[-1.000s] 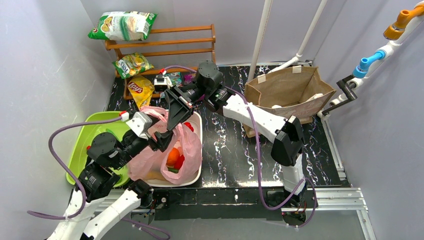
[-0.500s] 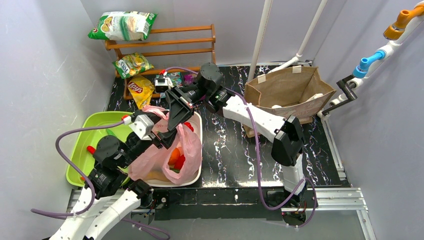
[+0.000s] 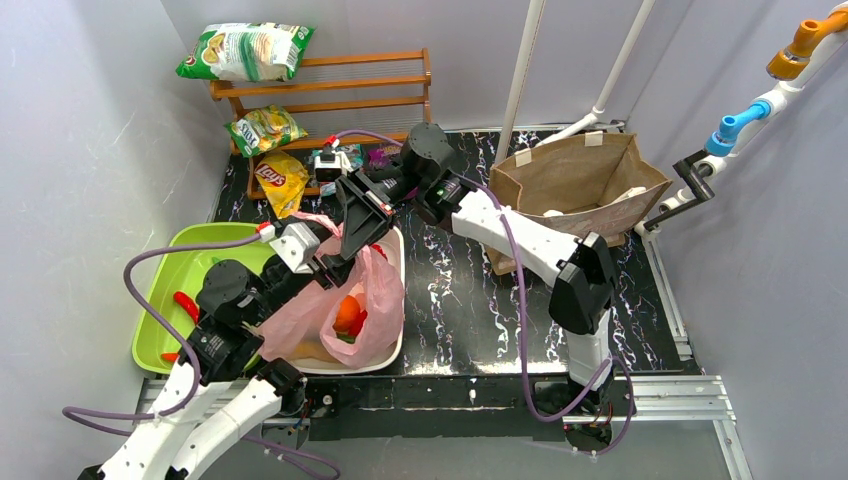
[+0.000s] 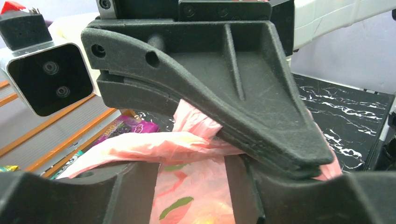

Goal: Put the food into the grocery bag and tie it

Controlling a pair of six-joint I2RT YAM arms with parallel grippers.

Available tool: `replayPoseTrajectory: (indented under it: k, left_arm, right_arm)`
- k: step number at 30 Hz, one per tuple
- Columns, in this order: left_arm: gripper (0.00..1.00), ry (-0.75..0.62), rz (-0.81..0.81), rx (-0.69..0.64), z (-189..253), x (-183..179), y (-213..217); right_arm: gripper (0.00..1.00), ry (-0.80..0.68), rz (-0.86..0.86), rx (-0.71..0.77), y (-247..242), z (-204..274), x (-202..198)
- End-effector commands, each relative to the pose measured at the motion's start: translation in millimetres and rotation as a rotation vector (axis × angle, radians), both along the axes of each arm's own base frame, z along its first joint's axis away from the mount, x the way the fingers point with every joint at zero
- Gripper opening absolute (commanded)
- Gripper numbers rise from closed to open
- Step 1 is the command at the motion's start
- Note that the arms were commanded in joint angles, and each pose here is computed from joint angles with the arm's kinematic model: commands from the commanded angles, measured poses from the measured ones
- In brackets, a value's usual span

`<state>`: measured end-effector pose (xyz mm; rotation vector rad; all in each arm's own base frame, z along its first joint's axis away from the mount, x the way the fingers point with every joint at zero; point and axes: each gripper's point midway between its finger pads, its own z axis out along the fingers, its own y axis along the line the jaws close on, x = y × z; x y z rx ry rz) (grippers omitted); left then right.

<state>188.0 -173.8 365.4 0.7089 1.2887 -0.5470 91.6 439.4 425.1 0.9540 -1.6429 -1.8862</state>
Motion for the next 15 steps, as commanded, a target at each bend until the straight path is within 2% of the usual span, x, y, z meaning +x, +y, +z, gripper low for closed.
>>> replayPoseTrajectory:
  k: [1,3,8,9,10,11,12,15]
  left_arm:
    - [0.58,-0.078,0.013,-0.062,28,9,-3]
    - [0.61,-0.083,0.015,-0.069,30,11,-5]
    - [0.43,-0.082,-0.021,-0.082,31,13,-14]
    - [0.36,-0.081,-0.030,-0.086,31,13,-16]
    - [0.25,-0.080,-0.046,-0.093,31,12,-18]
    - [0.08,-0.081,-0.053,-0.094,31,11,-19]
    - [0.00,-0.079,-0.055,-0.093,31,11,-20]
    - [0.00,-0.068,-0.066,-0.100,35,7,-19]
  right_arm:
    - [0.01,-0.022,0.019,0.032,-5,6,-16]
    - [0.01,-0.019,0.018,0.027,-5,5,-16]
    - [0.01,-0.009,0.022,0.013,-6,2,-18]
    - [0.01,-0.008,0.022,0.012,-6,2,-19]
    - [0.01,-0.004,0.023,0.007,-5,1,-19]
    - [0.01,-0.004,0.025,0.005,-6,1,-20]
    - [0.01,-0.002,0.027,0.003,-6,1,-21]
    - [0.01,-0.014,0.033,0.013,-8,7,-22]
